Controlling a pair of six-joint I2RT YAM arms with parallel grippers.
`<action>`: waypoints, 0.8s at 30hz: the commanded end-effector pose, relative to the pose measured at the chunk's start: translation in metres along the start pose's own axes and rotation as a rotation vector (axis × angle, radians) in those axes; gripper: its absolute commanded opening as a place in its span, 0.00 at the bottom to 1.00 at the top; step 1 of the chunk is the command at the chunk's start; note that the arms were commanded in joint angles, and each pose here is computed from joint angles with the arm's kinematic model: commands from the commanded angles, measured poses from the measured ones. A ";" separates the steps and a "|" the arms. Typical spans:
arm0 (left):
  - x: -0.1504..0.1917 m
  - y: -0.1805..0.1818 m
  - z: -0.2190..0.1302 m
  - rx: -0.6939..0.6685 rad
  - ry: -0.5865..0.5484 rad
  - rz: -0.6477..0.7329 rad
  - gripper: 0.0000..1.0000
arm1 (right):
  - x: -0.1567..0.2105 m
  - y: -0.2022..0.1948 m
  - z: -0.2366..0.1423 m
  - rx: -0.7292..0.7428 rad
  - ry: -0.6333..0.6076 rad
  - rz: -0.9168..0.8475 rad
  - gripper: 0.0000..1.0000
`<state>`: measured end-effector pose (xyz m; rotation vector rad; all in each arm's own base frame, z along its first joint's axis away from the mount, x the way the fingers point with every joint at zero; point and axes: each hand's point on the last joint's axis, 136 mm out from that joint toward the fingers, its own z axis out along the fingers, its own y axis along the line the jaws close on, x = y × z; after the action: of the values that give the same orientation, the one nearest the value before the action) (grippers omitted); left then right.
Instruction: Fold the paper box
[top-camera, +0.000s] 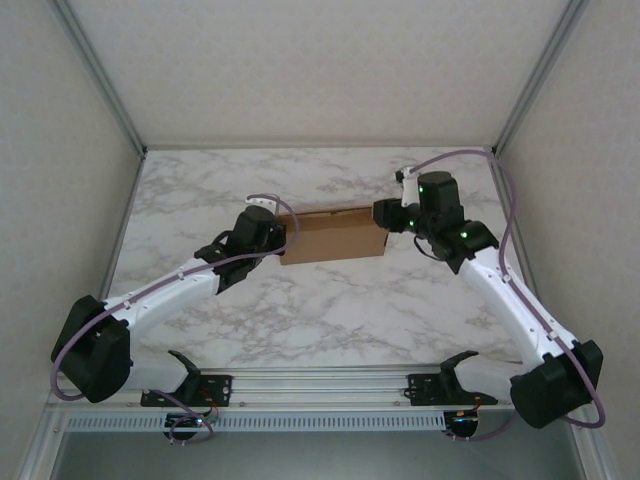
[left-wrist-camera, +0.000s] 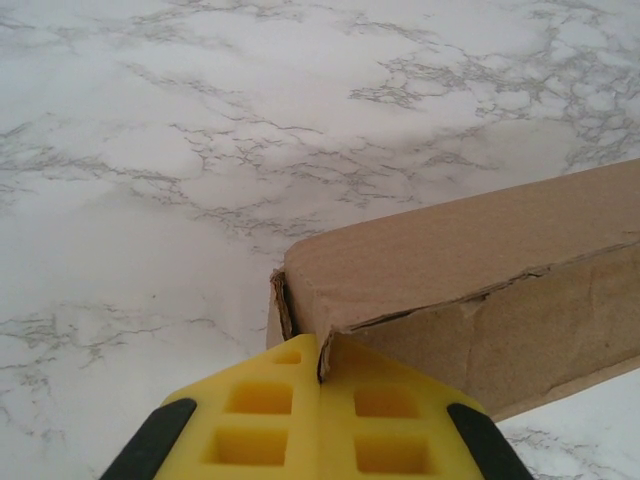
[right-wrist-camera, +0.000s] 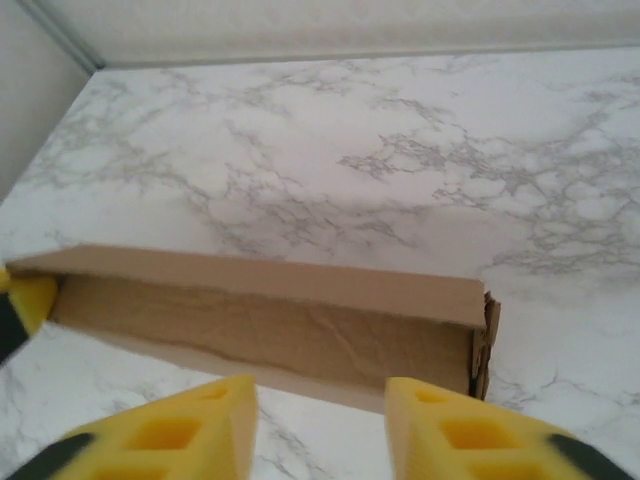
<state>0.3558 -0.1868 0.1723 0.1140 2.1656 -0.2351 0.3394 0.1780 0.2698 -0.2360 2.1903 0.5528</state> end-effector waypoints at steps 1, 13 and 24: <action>0.077 0.011 0.004 -0.041 0.263 0.110 0.00 | -0.018 0.000 0.016 -0.019 0.031 0.125 0.24; 0.073 0.008 0.002 -0.032 0.247 0.127 0.00 | 0.034 -0.034 0.078 0.106 0.244 0.150 0.12; 0.040 -0.012 -0.022 0.065 0.168 0.066 0.31 | 0.056 -0.041 0.075 0.118 0.262 0.164 0.11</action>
<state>0.3383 -0.1962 0.1752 0.1880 2.1890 -0.2686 0.3806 0.1873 0.1903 -0.0917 2.4412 0.5487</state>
